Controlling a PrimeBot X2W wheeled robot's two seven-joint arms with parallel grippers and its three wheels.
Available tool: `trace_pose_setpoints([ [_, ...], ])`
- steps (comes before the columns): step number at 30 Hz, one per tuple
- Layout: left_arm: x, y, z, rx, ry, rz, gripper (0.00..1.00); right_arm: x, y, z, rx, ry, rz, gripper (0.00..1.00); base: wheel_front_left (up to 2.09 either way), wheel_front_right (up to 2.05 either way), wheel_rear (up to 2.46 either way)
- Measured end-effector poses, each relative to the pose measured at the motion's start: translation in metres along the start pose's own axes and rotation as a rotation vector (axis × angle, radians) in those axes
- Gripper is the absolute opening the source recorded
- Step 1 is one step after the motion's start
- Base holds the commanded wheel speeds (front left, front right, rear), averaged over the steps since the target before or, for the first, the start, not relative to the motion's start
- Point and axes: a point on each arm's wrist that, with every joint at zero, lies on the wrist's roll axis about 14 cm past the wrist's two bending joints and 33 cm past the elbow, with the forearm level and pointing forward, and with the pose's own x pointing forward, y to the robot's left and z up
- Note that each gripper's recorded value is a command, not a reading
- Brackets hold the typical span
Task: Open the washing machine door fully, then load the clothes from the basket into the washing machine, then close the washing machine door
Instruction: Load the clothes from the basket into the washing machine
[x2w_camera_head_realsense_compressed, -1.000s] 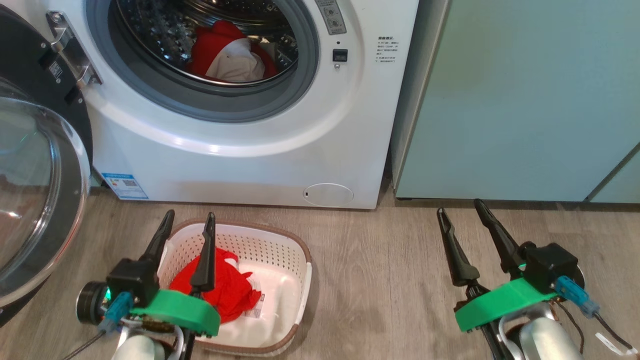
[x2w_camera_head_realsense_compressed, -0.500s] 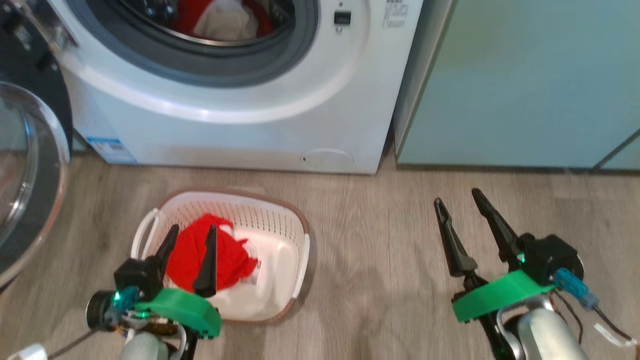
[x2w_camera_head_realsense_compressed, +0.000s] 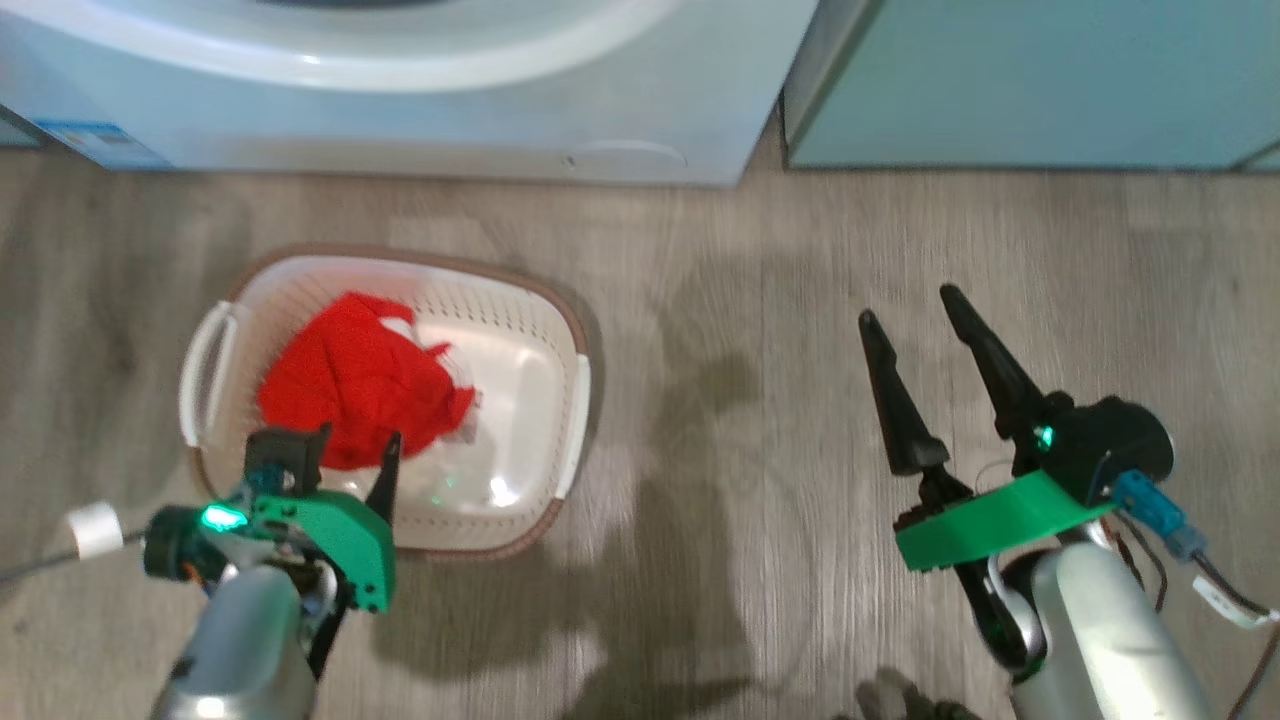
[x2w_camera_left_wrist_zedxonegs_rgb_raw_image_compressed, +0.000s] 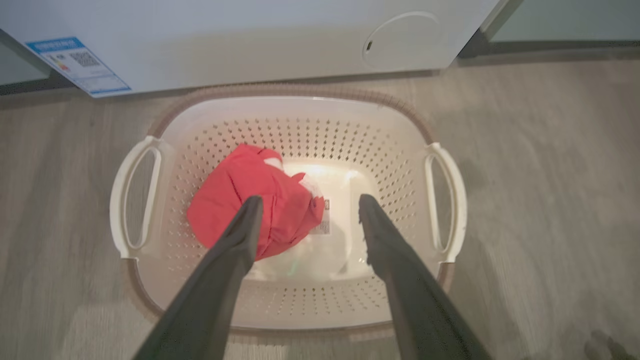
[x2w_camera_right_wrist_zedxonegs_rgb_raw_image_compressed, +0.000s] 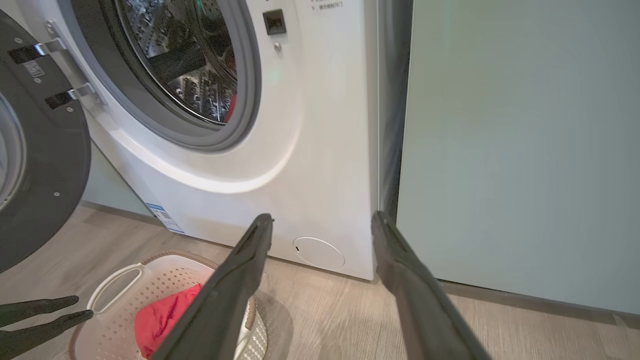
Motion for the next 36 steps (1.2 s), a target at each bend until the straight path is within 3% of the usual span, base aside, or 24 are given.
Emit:
trace_pose_setpoints([
  [10, 0.056, 0.009, -0.064, 0.147, 0.266, -0.078, 1.00, 0.011, -0.027, -0.039, 0.014, 0.089, -0.064, 1.00, 0.00, 0.00, 0.00],
  [19, 0.100, 0.019, -0.094, 0.258, 0.384, -0.116, 1.00, 0.012, -0.050, -0.066, 0.039, 0.150, -0.126, 1.00, 0.00, 0.00, 0.00],
  [22, 0.119, 0.026, -0.109, 0.372, 0.428, -0.140, 1.00, 0.011, -0.061, -0.081, 0.055, 0.185, -0.159, 1.00, 0.00, 0.00, 0.00],
  [36, 0.165, 0.047, -0.155, 0.520, 0.593, -0.143, 1.00, 0.017, -0.082, -0.111, 0.044, 0.245, -0.196, 1.00, 0.00, 0.00, 0.00],
])
